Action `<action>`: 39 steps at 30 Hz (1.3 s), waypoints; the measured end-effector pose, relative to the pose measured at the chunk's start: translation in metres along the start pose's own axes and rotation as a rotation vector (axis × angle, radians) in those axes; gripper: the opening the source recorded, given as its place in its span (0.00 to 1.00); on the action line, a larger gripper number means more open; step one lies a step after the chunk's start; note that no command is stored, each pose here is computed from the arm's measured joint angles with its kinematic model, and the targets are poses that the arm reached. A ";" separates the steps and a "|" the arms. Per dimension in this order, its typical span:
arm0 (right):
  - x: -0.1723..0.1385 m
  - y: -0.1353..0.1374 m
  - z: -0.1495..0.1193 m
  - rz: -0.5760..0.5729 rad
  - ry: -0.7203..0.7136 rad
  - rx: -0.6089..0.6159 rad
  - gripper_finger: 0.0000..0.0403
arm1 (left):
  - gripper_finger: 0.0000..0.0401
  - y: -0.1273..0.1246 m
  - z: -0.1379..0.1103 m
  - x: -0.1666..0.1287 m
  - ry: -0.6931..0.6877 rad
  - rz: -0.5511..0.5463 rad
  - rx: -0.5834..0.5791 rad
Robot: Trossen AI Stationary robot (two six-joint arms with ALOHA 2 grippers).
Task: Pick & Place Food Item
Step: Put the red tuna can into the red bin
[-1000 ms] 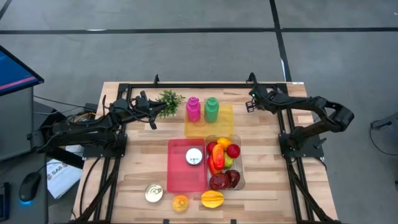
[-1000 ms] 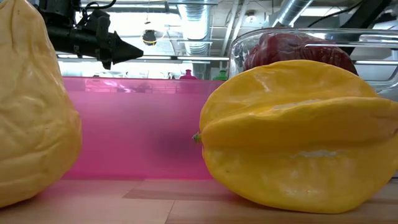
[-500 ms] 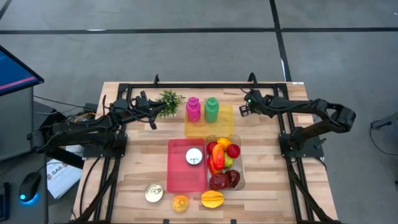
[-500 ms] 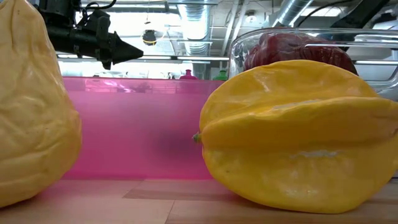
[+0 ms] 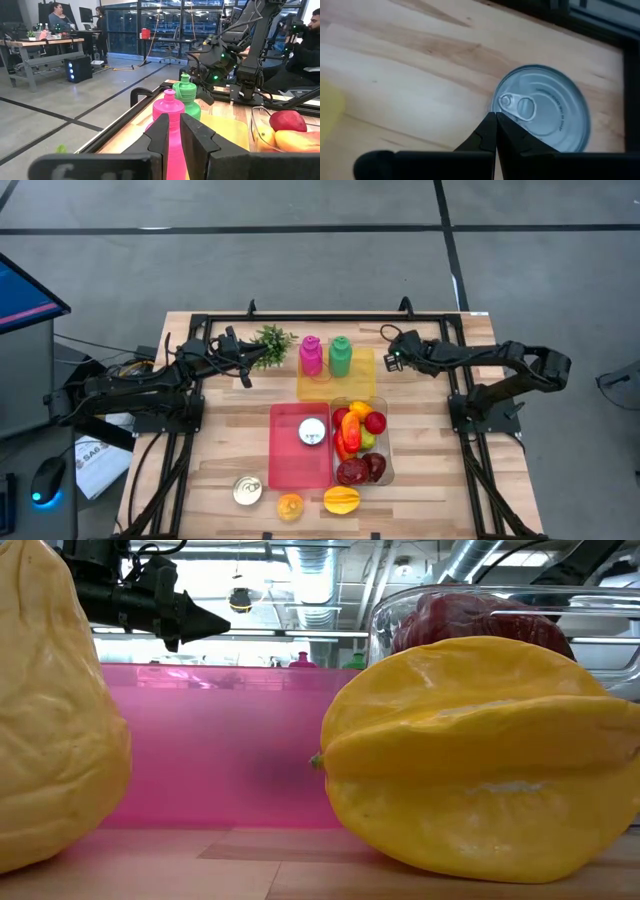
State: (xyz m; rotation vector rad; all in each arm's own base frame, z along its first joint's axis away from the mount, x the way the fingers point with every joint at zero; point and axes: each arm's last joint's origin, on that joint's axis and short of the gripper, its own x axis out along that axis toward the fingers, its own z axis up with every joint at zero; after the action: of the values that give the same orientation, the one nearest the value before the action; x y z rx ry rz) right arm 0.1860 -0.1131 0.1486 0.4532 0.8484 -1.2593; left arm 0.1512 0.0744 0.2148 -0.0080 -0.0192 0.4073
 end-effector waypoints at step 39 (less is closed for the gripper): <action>0.001 -0.007 -0.009 -0.043 0.085 -0.010 0.00 | 0.09 0.000 0.000 0.000 0.000 0.000 0.000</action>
State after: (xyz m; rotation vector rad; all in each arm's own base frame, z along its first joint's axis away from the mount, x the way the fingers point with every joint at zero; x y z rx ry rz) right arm 0.1769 -0.1092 0.1435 0.4850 0.9402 -1.2818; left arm 0.1512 0.0744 0.2149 -0.0079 -0.0196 0.4073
